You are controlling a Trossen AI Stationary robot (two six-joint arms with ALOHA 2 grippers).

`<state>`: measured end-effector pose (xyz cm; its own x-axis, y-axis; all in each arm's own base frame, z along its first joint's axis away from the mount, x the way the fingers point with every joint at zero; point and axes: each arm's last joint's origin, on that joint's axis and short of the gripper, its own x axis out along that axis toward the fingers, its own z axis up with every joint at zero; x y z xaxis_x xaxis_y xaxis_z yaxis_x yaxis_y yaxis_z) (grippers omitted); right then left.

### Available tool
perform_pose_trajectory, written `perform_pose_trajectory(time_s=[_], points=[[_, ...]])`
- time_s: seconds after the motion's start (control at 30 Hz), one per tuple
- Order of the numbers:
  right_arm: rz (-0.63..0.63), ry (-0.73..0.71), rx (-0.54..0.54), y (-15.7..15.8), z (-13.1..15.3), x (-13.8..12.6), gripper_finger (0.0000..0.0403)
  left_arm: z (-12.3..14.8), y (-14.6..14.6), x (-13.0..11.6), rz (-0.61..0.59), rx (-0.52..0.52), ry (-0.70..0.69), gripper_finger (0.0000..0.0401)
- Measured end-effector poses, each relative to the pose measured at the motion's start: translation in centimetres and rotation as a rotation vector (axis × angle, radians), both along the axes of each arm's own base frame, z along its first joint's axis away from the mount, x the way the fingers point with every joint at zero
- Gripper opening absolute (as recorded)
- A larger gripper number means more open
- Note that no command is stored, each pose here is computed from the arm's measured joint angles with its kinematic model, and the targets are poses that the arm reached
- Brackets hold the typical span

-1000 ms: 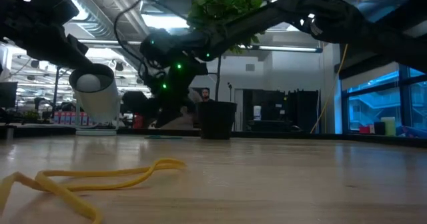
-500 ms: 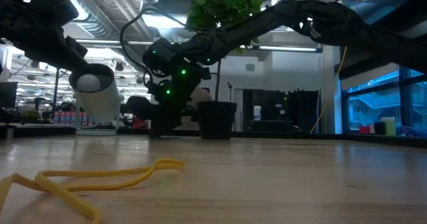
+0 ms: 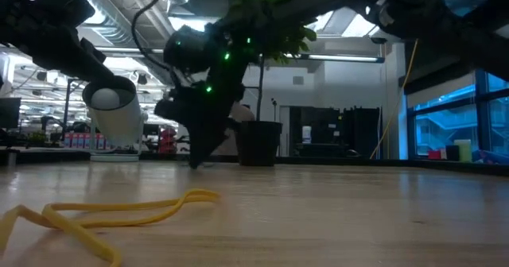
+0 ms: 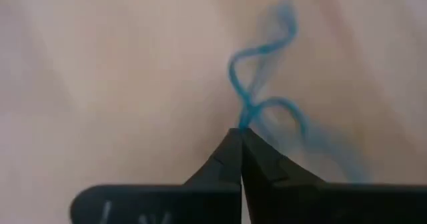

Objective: Pick and place rubber bands into bin
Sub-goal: Put the blue rubber band into the gray bin

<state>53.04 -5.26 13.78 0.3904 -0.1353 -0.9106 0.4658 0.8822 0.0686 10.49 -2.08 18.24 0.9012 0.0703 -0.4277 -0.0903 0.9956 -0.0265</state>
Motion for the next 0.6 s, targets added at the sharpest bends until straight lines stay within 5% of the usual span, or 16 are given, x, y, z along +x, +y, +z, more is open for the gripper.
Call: perform_pose_trajectory(time_s=[0.23,0.6], points=[[0.046,0.135,-0.006,2.7,5.1,-2.8,0.0001,0.2,0.0,0.1,0.001,-0.007,-0.026,0.0001],[0.189,0.412,-0.007,8.3,8.2,-7.0,0.0000,1.0,-0.1,0.4,-0.001,-0.032,-0.110,0.0001]])
